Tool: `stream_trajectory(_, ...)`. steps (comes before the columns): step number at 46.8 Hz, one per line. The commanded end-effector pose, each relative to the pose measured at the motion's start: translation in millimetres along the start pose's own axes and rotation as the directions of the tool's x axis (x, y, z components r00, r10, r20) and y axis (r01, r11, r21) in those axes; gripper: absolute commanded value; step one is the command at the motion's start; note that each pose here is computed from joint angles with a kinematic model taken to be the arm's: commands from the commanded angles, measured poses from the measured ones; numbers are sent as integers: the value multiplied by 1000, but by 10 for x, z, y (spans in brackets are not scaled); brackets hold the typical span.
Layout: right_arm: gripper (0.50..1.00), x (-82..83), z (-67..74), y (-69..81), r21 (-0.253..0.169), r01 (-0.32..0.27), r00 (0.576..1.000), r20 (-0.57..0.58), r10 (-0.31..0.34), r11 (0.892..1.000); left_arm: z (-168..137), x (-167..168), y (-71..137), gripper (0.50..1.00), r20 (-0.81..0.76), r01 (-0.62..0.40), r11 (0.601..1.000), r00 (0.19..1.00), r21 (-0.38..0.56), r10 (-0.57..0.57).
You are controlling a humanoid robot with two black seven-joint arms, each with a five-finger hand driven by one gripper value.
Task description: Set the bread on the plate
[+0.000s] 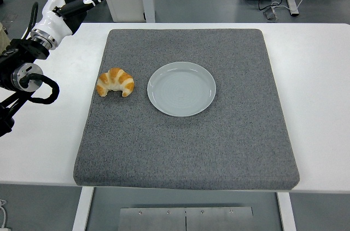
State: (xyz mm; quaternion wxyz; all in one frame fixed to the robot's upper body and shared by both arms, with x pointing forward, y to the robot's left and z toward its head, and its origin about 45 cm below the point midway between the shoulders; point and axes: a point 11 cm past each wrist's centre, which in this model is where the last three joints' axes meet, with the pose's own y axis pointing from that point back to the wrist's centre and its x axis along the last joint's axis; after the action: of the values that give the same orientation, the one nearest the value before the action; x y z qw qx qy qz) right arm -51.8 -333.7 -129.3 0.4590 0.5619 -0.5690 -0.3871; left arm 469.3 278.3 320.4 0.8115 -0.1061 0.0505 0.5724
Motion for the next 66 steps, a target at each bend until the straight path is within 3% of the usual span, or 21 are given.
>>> stream_trajectory(1, 1000, 0, 0, 0, 0, 0, 1000, 0, 0, 1000, 44, -25, 26, 978, 16, 7, 1000, 1000, 5, -8)
stream_trajectory(37, 1000, 0, 0, 0, 0, 0, 1000, 0, 0, 1000, 299, -44, 493, 978, 277, 116, 992, 953, 51, -126)
stream_trajectory(48, 1000, 0, 0, 0, 0, 0, 1000, 0, 0, 1000, 69, -54, 637, 978, 522, 112, 989, 840, 99, -147)
stream_trajectory(58, 1000, 0, 0, 0, 0, 0, 1000, 0, 0, 1000, -164, -46, 784, 978, 580, 103, 981, 794, 166, -182)
stream_trajectory(66, 1000, 0, 0, 0, 0, 0, 1000, 0, 0, 1000, -405, -16, 894, 978, 666, 73, 965, 710, 254, -229)
